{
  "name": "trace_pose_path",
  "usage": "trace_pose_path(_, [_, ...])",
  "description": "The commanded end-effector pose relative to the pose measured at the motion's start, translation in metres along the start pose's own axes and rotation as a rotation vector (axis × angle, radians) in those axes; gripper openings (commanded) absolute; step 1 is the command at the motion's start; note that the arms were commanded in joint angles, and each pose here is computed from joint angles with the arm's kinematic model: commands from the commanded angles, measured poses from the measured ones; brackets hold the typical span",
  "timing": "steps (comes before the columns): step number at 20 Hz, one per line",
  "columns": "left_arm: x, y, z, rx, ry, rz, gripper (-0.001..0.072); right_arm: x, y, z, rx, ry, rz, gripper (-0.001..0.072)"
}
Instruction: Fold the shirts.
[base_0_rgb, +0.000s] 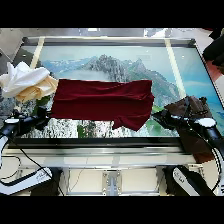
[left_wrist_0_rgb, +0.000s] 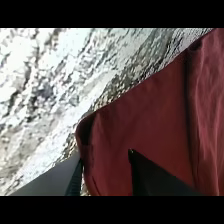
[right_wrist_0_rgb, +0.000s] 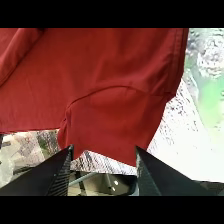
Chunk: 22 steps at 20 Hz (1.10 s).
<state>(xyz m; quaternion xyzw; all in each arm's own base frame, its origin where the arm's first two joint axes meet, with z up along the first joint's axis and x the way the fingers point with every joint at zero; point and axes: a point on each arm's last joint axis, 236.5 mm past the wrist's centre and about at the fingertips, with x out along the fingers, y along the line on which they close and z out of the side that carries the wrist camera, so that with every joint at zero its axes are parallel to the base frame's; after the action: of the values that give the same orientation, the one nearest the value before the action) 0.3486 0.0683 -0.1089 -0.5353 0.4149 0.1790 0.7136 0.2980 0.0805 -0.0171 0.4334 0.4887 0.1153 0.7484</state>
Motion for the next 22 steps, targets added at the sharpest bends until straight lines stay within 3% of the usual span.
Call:
trace_pose_path(1, [0.008, -0.006, 0.001, 0.034, -0.015, 0.006, 0.019, 0.0, 0.001, -0.001, 0.007, 0.003, 0.002, 0.0451])
trace_pose_path(2, [0.01, -0.01, 0.0, 0.045, -0.01, 0.004, 0.0023, 0.002, 0.001, -0.004, 0.02, 0.012, -0.001, 0.045])
trace_pose_path(7, [0.008, -0.035, 0.001, 0.088, 0.0, -0.035, 0.0017, 0.019, -0.026, -0.024, 0.007, 0.053, -0.184, 0.0451])
trace_pose_path(17, [0.006, -0.043, -0.006, 0.138, 0.04, -0.053, 0.0017, 0.095, -0.035, -0.068, 0.059, 0.175, -0.223, 0.0448])
trace_pose_path(19, [0.006, -0.043, -0.006, 0.14, 0.04, -0.054, 0.0017, 0.099, -0.032, -0.072, 0.039, 0.176, -0.225, 0.0337])
trace_pose_path(22, [0.006, -0.043, -0.008, 0.165, 0.047, -0.055, 0.0017, 0.103, -0.025, -0.076, 0.041, 0.177, -0.209, 0.0293])
